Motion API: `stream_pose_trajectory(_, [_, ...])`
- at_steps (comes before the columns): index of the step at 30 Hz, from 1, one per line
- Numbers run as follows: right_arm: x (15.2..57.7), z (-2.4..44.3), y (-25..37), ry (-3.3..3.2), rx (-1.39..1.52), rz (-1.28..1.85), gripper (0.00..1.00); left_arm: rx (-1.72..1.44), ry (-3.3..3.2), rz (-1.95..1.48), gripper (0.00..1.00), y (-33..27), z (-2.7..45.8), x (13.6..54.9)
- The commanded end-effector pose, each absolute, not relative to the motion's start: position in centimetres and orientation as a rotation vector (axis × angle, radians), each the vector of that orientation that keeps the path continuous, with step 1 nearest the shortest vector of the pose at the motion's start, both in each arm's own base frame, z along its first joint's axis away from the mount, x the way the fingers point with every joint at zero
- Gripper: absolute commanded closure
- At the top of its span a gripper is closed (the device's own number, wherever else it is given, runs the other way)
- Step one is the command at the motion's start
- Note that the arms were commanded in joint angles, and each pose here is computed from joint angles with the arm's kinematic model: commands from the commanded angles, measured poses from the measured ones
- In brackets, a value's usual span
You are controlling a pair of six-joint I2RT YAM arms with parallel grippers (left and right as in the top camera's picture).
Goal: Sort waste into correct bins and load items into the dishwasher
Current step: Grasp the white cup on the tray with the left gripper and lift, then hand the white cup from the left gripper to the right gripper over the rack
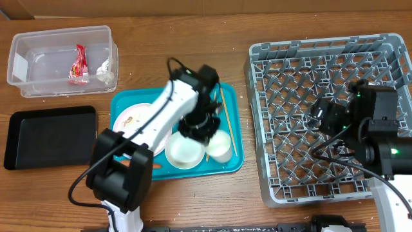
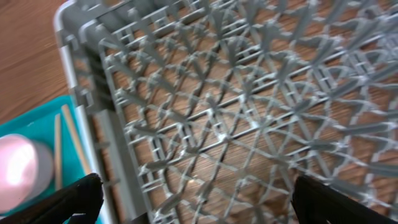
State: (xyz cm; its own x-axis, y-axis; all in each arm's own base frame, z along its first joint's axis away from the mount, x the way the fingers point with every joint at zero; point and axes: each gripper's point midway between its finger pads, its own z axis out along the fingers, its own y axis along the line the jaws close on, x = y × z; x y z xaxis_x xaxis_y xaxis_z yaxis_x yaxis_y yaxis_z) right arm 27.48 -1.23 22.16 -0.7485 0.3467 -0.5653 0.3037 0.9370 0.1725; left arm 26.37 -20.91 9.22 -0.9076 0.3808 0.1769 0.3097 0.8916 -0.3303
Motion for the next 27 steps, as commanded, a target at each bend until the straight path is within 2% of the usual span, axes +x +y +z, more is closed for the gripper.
stream_pose_trajectory(1, [28.3, 22.8, -3.0, 2.429, 0.520, 0.019, 0.00, -0.572, -2.877, 0.837, 0.96, -22.3, 14.7, 30.5])
stream_pose_trajectory(4, [29.5, 22.4, 0.0, 2.466, 0.409, 0.255, 0.00, -0.550, -2.850, 1.251, 0.96, -23.5, 19.0, 33.5])
stream_pose_trajectory(8, [30.9, 24.4, 8.1, 2.383, -0.019, 0.822, 0.00, -0.563, -2.606, 1.833, 0.96, -24.7, 24.9, 35.1])
stream_pose_trajectory(10, [30.9, 26.1, 11.0, 2.273, -0.190, 1.073, 0.00, -0.569, -2.529, 1.941, 0.96, -24.8, 26.2, 35.1])
stream_pose_trajectory(11, [30.9, 27.6, 12.7, 2.176, -0.290, 1.250, 0.00, -0.573, -2.495, 1.977, 0.96, -24.9, 26.7, 34.9])
stream_pose_trajectory(15, [30.9, 29.6, 14.3, 2.002, -0.445, 1.493, 0.00, -0.585, -2.474, 1.970, 0.96, -25.7, 26.7, 34.4])
stream_pose_trajectory(27, [31.3, 29.4, 14.7, 1.940, -0.492, 1.624, 0.02, -0.726, -2.376, 1.984, 0.96, -29.7, 27.4, 32.2])
